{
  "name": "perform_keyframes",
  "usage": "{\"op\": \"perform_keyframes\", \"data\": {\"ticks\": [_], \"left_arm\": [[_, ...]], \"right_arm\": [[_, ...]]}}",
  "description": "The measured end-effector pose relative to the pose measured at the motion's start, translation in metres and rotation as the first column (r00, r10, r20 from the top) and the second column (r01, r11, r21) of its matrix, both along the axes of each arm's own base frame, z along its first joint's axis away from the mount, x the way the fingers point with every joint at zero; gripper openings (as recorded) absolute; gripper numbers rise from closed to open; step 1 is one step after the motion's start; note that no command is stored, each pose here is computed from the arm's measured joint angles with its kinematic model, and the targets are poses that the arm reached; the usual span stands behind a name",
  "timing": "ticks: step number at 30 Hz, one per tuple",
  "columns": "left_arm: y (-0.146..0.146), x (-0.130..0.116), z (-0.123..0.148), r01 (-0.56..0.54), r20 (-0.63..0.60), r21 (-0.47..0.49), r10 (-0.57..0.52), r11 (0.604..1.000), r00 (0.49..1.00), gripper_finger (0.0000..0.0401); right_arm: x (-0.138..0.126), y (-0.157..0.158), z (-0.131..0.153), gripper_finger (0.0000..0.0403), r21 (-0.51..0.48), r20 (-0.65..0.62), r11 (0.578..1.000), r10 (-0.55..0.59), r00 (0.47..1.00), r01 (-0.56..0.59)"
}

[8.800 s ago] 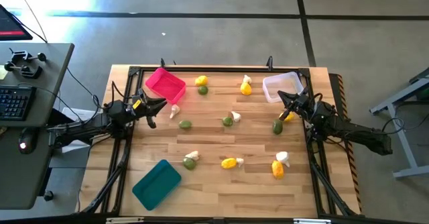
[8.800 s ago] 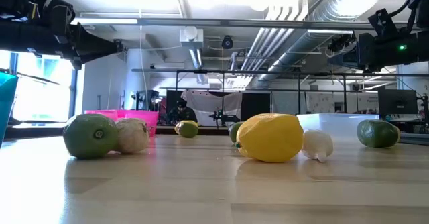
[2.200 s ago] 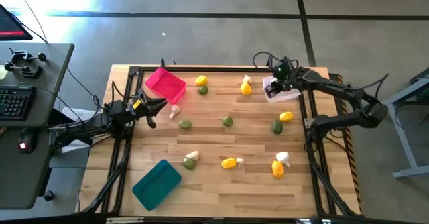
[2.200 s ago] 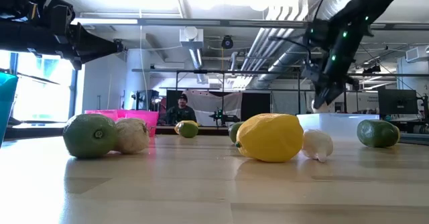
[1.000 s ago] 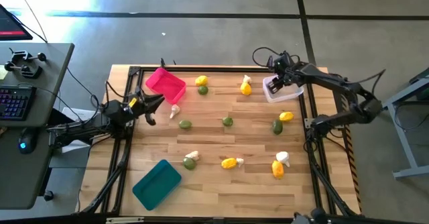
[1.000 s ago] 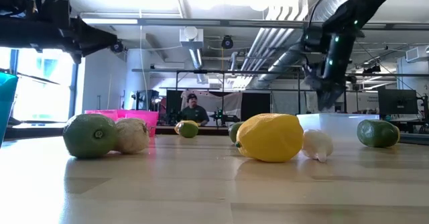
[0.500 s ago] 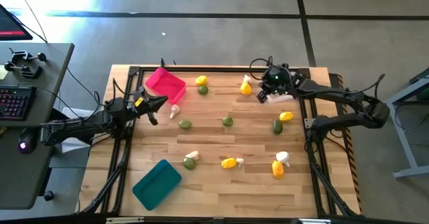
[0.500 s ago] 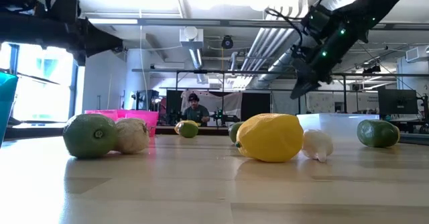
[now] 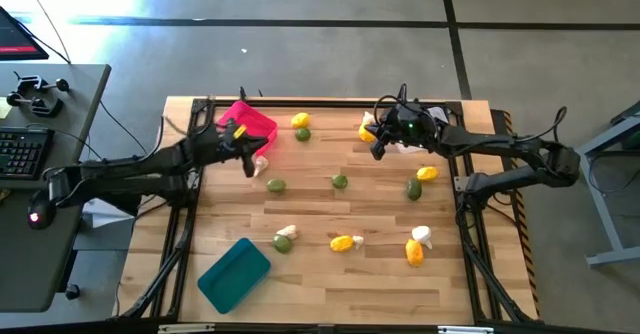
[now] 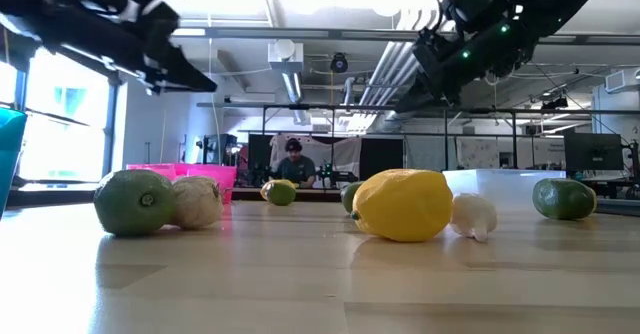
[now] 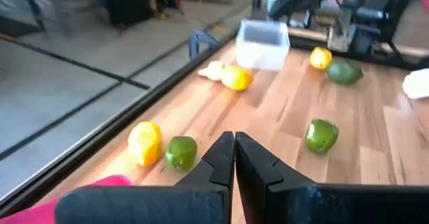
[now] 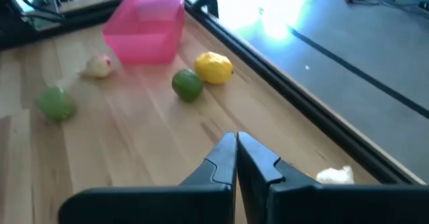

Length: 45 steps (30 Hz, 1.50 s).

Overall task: Sort produce into baskets
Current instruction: Put the green lime in the red bin

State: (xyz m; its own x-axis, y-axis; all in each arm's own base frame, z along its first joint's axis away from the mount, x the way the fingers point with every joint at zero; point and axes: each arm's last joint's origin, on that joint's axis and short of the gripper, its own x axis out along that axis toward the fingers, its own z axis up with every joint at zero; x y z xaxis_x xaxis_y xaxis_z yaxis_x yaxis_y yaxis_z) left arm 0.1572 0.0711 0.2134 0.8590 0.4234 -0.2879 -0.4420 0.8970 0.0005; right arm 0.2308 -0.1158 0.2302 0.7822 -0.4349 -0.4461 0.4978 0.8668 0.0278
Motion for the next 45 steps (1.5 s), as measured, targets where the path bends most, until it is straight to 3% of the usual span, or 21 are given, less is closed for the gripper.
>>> {"op": "perform_keyframes", "data": {"ticks": [7, 13, 22, 27, 33, 36, 42, 45], "left_arm": [[0.039, 0.034, 0.013, 0.132, -0.088, -0.019, -0.133, 0.991, 0.987, 0.0], [0.064, 0.067, 0.015, 0.152, -0.226, -0.019, -0.153, 0.988, 0.962, 0.0001], [0.096, 0.117, 0.012, 0.07, -0.411, -0.036, -0.079, 0.997, 0.908, 0.0053], [0.109, 0.139, 0.003, 0.082, -0.527, -0.102, -0.124, 0.991, 0.841, 0.0099], [0.116, 0.157, -0.007, 0.104, -0.628, -0.074, -0.127, 0.992, 0.767, 0.0153], [0.114, 0.161, -0.014, 0.158, -0.689, -0.086, -0.173, 0.984, 0.703, 0.0175], [0.11, 0.168, -0.034, 0.259, -0.754, -0.087, -0.233, 0.962, 0.614, 0.0199], [0.11, 0.171, -0.041, 0.255, -0.781, -0.055, -0.201, 0.965, 0.592, 0.02]], "right_arm": [[0.001, 0.001, 0.001, 0.0, -0.006, 0.005, 1.0, 0.006, 1.0, -0.006], [0.001, 0.001, 0.001, 0.0, -0.021, 0.003, 1.0, 0.012, 1.0, -0.012], [0.001, 0.001, 0.001, 0.0, -0.045, -0.017, 0.999, 0.027, 0.999, -0.028], [0.001, 0.001, 0.0, 0.0, -0.047, -0.03, 0.998, 0.03, 0.999, -0.031], [0.001, 0.001, 0.0, 0.0, -0.061, -0.038, 0.997, 0.038, 0.999, -0.04], [0.001, 0.001, 0.0, 0.0, -0.061, -0.038, 0.997, 0.038, 0.999, -0.04], [0.001, 0.001, 0.0, 0.0, -0.07, -0.044, 0.997, 0.042, 0.998, -0.045], [0.001, 0.001, 0.0, 0.0, -0.075, -0.047, 0.996, 0.045, 0.998, -0.048]]}}
